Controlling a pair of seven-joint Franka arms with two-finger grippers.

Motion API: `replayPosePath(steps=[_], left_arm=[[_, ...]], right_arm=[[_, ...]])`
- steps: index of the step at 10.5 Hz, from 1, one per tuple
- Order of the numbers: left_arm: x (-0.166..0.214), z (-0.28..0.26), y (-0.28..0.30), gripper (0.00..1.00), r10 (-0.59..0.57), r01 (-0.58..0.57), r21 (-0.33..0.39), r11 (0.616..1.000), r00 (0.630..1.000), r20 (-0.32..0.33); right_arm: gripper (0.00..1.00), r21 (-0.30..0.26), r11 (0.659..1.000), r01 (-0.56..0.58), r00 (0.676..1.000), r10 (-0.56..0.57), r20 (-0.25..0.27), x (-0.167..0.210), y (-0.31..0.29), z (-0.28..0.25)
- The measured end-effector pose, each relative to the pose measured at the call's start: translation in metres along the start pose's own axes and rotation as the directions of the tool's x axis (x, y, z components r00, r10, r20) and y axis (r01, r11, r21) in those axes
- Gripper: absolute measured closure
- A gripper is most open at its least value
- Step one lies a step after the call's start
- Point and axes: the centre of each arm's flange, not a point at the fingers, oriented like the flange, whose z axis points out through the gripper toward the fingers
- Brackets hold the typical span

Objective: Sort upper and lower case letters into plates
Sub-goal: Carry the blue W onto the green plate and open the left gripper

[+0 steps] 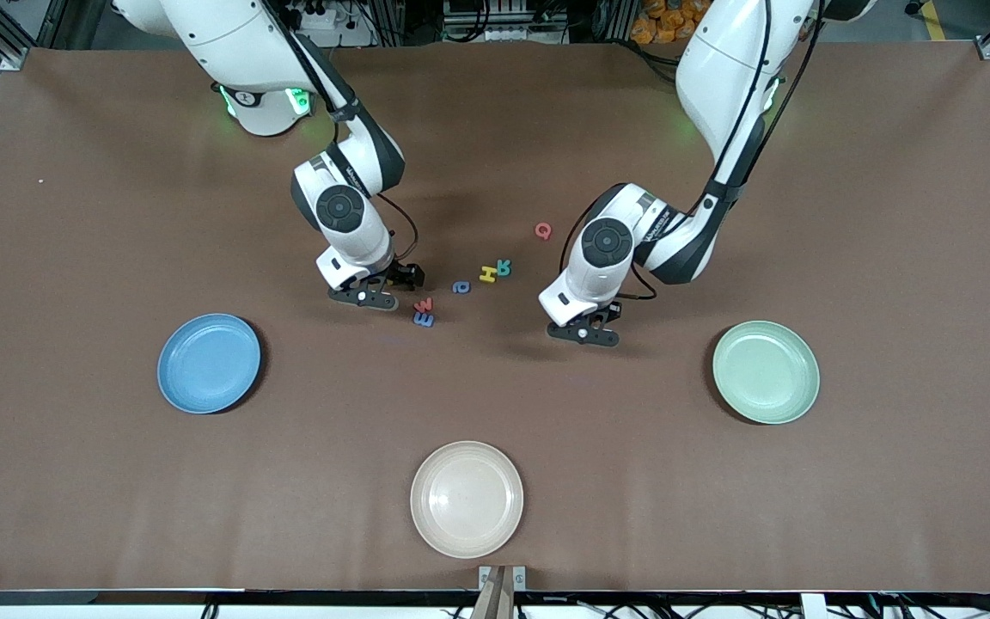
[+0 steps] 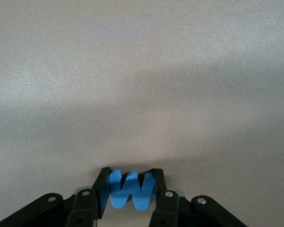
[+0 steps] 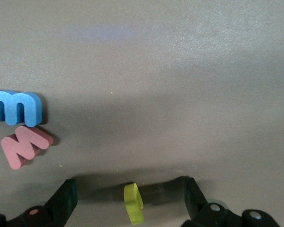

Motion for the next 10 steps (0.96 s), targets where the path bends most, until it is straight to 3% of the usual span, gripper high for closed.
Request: replayPosePath(steps=[2, 5, 7, 10], left_arm=[[0.017, -0.018, -0.024, 0.59, -0.054, 0.054, -0.006, 0.999, 0.998, -0.033], [0.063, -0.079, -0.146, 0.59, -0.134, 0.134, -0.012, 0.991, 0.986, -0.097], [0.077, -0.094, -0.23, 0.59, -0.093, 0.093, 0.001, 0.996, 0.989, -0.117], [0.076, -0.087, -0.312, 0.59, -0.063, 0.067, 0.035, 0.997, 0.993, -0.102]], right_arm=[[0.0, 0.004, 1.0, -0.003, 1.0, 0.003, -0.005, 0.001, -0.001, -0.003], [0.0, 0.009, 1.0, -0.004, 1.0, 0.004, -0.01, 0.002, -0.002, -0.008], [0.29, 0.011, 0.999, -0.05, 0.999, 0.05, -0.011, 0.002, -0.002, -0.009], [0.74, 0.014, 0.997, -0.077, 0.997, 0.077, -0.013, 0.0, -0.004, -0.011]])
